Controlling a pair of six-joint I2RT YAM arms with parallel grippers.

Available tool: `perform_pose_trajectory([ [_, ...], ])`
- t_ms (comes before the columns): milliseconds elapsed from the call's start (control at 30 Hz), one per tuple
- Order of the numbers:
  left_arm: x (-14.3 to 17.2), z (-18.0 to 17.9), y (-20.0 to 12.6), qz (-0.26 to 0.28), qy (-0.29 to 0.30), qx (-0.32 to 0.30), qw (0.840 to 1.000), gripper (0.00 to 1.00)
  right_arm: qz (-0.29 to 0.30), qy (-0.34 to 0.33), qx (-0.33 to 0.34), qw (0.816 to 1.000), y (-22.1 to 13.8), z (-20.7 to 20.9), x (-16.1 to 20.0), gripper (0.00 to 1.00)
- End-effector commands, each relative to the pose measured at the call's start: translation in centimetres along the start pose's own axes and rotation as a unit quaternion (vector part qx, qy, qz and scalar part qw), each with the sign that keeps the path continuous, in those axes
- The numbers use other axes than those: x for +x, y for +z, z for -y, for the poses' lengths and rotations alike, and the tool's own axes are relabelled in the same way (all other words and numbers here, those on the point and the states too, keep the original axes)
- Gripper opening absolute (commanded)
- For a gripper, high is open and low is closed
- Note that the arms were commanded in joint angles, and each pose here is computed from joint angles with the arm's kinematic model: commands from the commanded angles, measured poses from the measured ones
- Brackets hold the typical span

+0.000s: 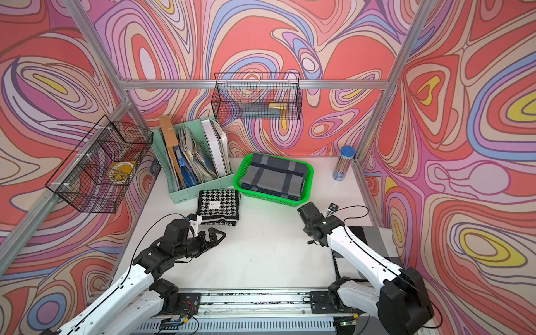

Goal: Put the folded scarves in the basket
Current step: Move the scarf to the center of the board.

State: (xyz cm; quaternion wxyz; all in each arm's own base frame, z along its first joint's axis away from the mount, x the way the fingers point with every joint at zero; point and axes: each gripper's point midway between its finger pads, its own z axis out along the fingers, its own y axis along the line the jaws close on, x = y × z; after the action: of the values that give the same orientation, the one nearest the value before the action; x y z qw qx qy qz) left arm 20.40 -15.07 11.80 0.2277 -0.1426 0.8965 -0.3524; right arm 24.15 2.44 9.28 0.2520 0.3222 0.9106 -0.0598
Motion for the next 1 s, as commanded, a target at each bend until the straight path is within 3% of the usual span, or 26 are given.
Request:
perform_pose_trajectory([
  [0,-0.2,0.9,0.4,0.003,0.020,0.026,0.999,0.98,-0.017,0.015,-0.001,1.000,0.8,1.2,-0.4,0.69],
  [267,0.7,1.0,1.1,-0.021,0.031,0.039,0.999,0.98,-0.081,0.059,0.001,0.995,3.9,1.9,0.1,0.61],
  [733,1.0,-0.3,1.8,-0.018,0.021,0.025,0.999,0.98,-0.130,0.070,0.065,0.987,7.0,4.2,1.4,0.57],
  [967,1.1,-0.9,1.6,-0.023,0.024,0.005,0.999,0.98,-0.147,0.073,0.056,0.985,7.8,4.0,2.5,0.20],
])
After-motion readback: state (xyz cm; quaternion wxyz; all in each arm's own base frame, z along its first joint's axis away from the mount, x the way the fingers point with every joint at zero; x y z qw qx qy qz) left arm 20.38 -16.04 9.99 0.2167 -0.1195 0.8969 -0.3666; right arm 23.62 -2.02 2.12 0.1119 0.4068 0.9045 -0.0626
